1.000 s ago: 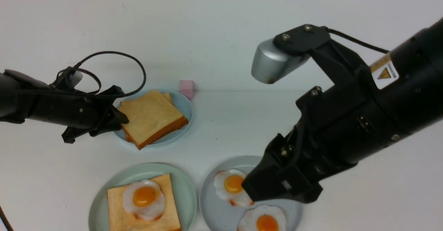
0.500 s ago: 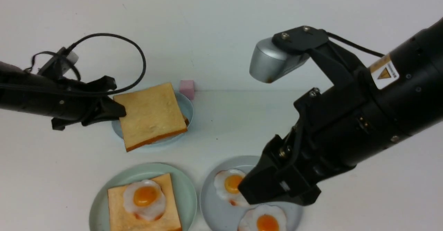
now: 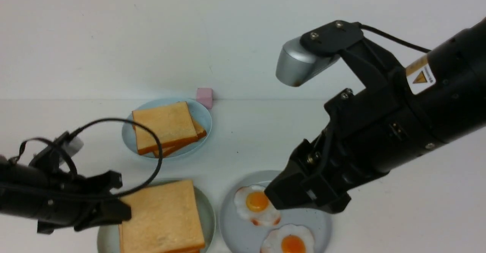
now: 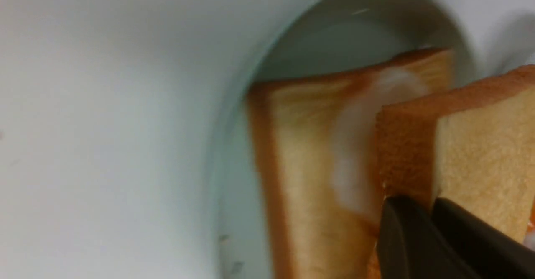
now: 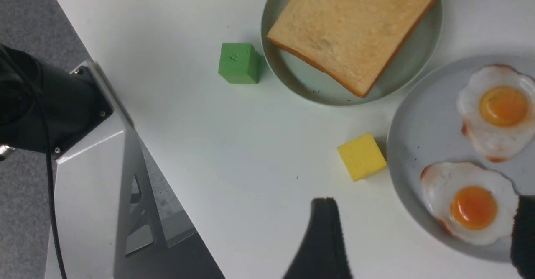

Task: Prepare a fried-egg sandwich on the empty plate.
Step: Use the left arm to place a slice of bread on the fried egg in the middle

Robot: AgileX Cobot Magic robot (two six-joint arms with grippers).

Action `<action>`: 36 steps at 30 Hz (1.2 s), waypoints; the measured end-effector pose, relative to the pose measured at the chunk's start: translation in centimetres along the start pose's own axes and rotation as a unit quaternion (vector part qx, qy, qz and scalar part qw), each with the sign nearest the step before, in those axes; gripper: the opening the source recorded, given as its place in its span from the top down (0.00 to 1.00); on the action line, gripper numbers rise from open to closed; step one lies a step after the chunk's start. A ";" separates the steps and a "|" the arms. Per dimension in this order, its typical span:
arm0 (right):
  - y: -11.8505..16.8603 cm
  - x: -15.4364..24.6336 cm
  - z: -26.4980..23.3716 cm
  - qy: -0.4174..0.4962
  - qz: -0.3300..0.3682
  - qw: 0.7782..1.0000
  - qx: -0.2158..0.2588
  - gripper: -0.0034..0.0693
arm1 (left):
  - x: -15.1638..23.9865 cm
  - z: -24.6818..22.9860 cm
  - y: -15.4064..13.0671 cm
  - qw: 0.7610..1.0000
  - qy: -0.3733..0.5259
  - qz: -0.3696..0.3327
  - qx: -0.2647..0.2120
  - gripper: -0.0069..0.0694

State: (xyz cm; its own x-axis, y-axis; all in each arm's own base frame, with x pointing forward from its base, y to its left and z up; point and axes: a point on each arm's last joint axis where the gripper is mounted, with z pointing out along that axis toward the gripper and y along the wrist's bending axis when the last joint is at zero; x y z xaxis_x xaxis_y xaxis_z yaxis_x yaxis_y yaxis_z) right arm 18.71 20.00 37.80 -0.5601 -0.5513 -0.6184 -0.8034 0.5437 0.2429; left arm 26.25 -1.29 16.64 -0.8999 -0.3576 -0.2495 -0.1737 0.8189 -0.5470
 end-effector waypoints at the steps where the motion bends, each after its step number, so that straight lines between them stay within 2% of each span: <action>1: 0.0 0.0 0.0 0.000 0.000 1.000 0.000 0.17 | 0.0 0.0 0.2 1.000 -0.006 -0.002 -0.006 0.88; 5: 0.0 0.0 0.0 0.000 0.000 1.000 0.000 0.17 | -0.3 0.1 0.4 0.999 -0.029 -0.013 -0.016 0.86; 8: -0.2 0.2 0.4 -0.005 0.004 1.000 0.004 0.21 | -0.4 0.0 0.4 0.999 -0.033 -0.019 -0.014 0.76; 10: -0.6 0.8 1.0 -0.007 0.013 1.000 0.007 0.30 | -0.4 0.0 0.4 0.999 -0.033 -0.019 -0.014 0.69; 11: -0.8 1.2 1.3 -0.011 0.020 1.000 0.010 0.39 | -0.4 0.0 0.4 0.999 -0.033 -0.019 -0.014 0.62; 12: -0.8 1.3 1.3 -0.010 0.022 1.000 0.009 0.41 | -0.4 0.0 0.4 0.999 -0.034 -0.018 -0.014 0.61; 15: -1.1 3.6 1.4 -0.028 0.038 0.999 0.020 0.81 | -0.6 -0.4 0.3 0.998 -0.050 -0.014 -0.021 0.39; 16: -1.2 3.8 1.5 -0.027 0.039 0.999 0.021 0.81 | -0.7 -0.5 0.2 0.998 -0.053 -0.013 -0.021 0.39; 17: -0.9 5.0 0.8 -0.051 0.038 0.998 0.030 0.94 | -0.8 -1.0 0.0 0.997 -0.069 -0.013 -0.022 0.29; 18: -0.9 5.2 0.7 -0.051 0.037 0.998 0.031 0.94 | -0.8 -1.0 0.0 0.997 -0.070 -0.012 -0.022 0.28; 19: -0.7 6.6 -0.3 -0.082 0.027 0.995 0.050 0.97 | -0.8 -1.9 -0.5 0.996 -0.085 -0.011 -0.015 0.20; 20: -0.6 7.6 -0.9 -0.099 0.019 0.993 0.062 0.97 | -0.8 -2.5 -1.0 0.996 -0.092 -0.007 -0.008 0.17; 22: -0.6 9.6 -1.6 -0.121 -0.001 0.989 0.088 0.97 | -0.3 -4.1 -2.1 0.994 -0.104 0.011 0.013 0.13; 24: -0.6 10.7 -2.0 -0.135 -0.013 0.985 0.102 0.97 | 0.1 -5.1 -2.8 0.994 -0.106 0.027 0.026 0.13; 25: -0.5 12.4 -2.7 -0.164 -0.033 0.978 0.123 0.97 | 1.1 -6.8 -4.1 0.992 -0.101 0.058 0.053 0.13; 27: -0.7 13.9 -2.8 -0.175 -0.046 0.974 0.138 0.97 | 2.2 -8.4 -5.1 0.988 -0.102 0.089 0.071 0.15; 31: -0.4 17.4 -3.6 -0.251 -0.065 0.952 0.161 0.97 | 7.0 -13.6 -7.5 0.969 -0.107 0.196 0.102 0.27; 34: -0.2 18.7 -4.2 -0.302 -0.069 0.936 0.167 0.97 | 10.9 -16.6 -8.0 0.957 -0.121 0.249 0.090 0.43; 36: -0.1 19.3 -4.4 -0.325 -0.070 0.928 0.170 0.96 | 13.1 -17.9 -8.0 0.955 -0.127 0.257 0.079 0.59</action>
State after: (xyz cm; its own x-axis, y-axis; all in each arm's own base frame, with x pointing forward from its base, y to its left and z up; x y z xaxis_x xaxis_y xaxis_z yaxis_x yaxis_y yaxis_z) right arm 7.10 6.50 29.11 -0.1255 -0.1938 -0.9730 -0.6875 0.7240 -0.0555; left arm 8.67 -4.47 32.03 -0.7207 -0.0400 -0.6921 0.3459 0.8444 -0.4090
